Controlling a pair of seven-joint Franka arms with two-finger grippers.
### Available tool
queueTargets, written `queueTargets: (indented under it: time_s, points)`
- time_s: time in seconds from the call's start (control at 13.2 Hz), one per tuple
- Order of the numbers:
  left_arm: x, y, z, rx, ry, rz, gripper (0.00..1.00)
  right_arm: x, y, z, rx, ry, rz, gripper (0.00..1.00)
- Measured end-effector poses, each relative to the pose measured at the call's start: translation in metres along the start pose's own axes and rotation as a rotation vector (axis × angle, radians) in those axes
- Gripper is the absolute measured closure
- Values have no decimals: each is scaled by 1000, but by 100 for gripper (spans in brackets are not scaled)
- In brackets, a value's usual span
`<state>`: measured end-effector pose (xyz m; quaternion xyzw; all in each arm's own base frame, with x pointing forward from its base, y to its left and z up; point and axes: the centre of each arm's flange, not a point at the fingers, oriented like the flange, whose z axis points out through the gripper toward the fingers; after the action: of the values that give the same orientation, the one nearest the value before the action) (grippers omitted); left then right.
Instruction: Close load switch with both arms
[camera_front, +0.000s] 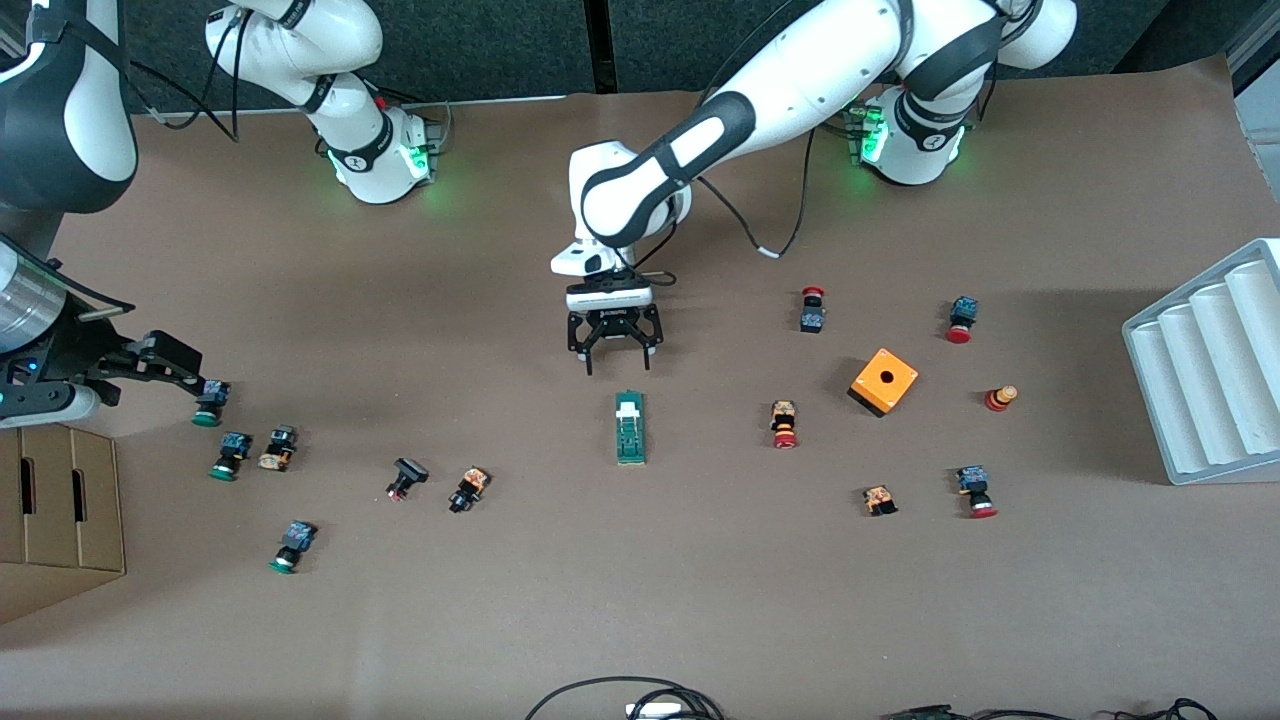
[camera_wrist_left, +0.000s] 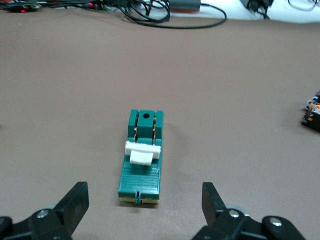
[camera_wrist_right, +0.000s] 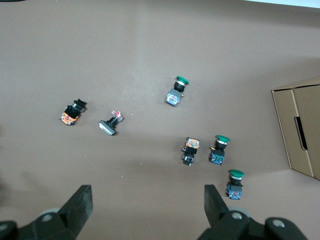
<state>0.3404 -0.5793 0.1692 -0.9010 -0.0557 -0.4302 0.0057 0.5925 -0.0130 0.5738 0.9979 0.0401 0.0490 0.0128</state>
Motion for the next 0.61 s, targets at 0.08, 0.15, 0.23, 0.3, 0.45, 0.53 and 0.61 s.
queueTargets:
  time_s: [0.08, 0.15, 0.23, 0.3, 0.45, 0.53, 0.61]
  points:
    - [-15, -1, 3, 8, 31, 4, 0, 0, 2, 0, 0, 0, 3, 0]
    - [-27, -3, 7, 19, 64, 20, 0, 0, 3, 0, -1, 0, 5, 0]
    - [-37, -5, 11, 22, 92, 39, 0, 0, 4, 0, -1, 0, 7, 0]
    - [-44, -6, 15, 21, 108, 52, 0, 0, 4, 0, -1, -1, 7, 0]
    - [-49, -9, 21, 21, 138, 72, 0, 0, 3, 4, -1, -7, 6, 0]
    - [-50, -9, 24, 12, 155, 77, 0, 1, 2, 8, 0, -15, 4, 0]
    - [-52, -11, 29, 1, 176, 76, 0, 3, 0, 14, 1, -24, 1, 0]
